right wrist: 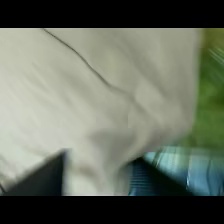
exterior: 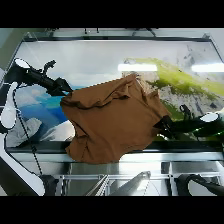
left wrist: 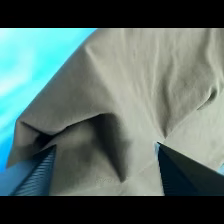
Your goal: Fold the shirts.
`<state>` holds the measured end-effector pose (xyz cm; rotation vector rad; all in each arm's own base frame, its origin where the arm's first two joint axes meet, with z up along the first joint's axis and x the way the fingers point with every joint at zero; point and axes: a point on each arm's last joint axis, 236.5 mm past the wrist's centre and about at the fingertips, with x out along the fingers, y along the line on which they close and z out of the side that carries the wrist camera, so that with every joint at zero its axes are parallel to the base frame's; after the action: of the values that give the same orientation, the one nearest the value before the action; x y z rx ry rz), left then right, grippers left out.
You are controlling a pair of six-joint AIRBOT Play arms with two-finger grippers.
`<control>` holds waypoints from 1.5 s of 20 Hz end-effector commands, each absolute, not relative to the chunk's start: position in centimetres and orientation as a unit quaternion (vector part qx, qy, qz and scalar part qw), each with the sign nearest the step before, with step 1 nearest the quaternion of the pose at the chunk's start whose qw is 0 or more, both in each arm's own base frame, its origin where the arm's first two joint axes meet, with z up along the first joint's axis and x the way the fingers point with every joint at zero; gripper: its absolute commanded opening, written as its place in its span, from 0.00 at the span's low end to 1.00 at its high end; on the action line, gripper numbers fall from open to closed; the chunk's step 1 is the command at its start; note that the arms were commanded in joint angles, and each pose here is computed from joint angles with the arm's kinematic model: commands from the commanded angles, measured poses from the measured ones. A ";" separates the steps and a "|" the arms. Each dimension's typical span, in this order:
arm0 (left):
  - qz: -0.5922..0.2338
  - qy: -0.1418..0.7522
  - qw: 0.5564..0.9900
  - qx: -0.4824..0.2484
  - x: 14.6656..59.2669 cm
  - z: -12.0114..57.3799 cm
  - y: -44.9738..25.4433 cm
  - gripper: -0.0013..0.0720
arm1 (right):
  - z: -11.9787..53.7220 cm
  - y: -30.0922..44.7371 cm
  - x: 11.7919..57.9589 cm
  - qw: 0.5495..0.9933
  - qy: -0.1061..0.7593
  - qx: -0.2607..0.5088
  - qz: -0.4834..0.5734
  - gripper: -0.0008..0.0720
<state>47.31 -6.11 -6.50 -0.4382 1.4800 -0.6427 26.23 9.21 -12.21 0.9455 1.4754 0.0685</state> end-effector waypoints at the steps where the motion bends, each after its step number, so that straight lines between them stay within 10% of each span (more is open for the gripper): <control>1: -0.286 0.656 0.671 -0.193 47.4 -6.5 -6.3 0.54 | -12.6 10.0 29.5 0.666 0.597 0.445 0.052 0.33; 3: -0.290 0.659 0.667 -0.191 47.2 -6.7 -6.7 0.43 | -12.4 10.3 30.7 0.672 0.578 0.459 0.064 0.21; 5: -0.309 0.655 0.667 -0.174 47.1 -6.8 -7.5 0.05 | -12.2 9.9 31.6 0.684 0.567 0.455 0.065 0.05; 12: -0.287 0.656 0.664 -0.212 47.0 -6.7 -5.3 0.05 | -7.5 4.5 43.6 0.760 0.492 0.416 0.077 0.05; 19: -0.329 0.646 0.614 -0.312 43.5 -6.4 -7.8 0.05 | -6.9 6.5 52.5 0.745 0.499 0.417 0.149 0.04; 20: -0.334 0.640 0.621 -0.307 44.1 -6.0 -8.2 0.14 | -7.2 6.5 52.3 0.745 0.504 0.411 0.149 0.05; 22: -0.337 0.622 0.648 -0.283 45.9 -5.0 -8.8 0.89 | -7.5 5.8 51.9 0.747 0.511 0.399 0.145 0.11; 23: -0.342 0.615 0.657 -0.272 46.5 -4.3 -9.4 0.99 | -7.5 5.2 51.7 0.744 0.513 0.402 0.145 0.37; 30: -0.327 0.720 0.598 -0.129 41.9 -8.7 -11.3 0.98 | -9.7 1.6 46.1 0.698 0.599 0.367 0.142 0.43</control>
<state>43.85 -10.73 -7.02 -0.4013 1.5592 -0.7637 48.66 2.42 -8.47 0.8722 1.2281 0.3147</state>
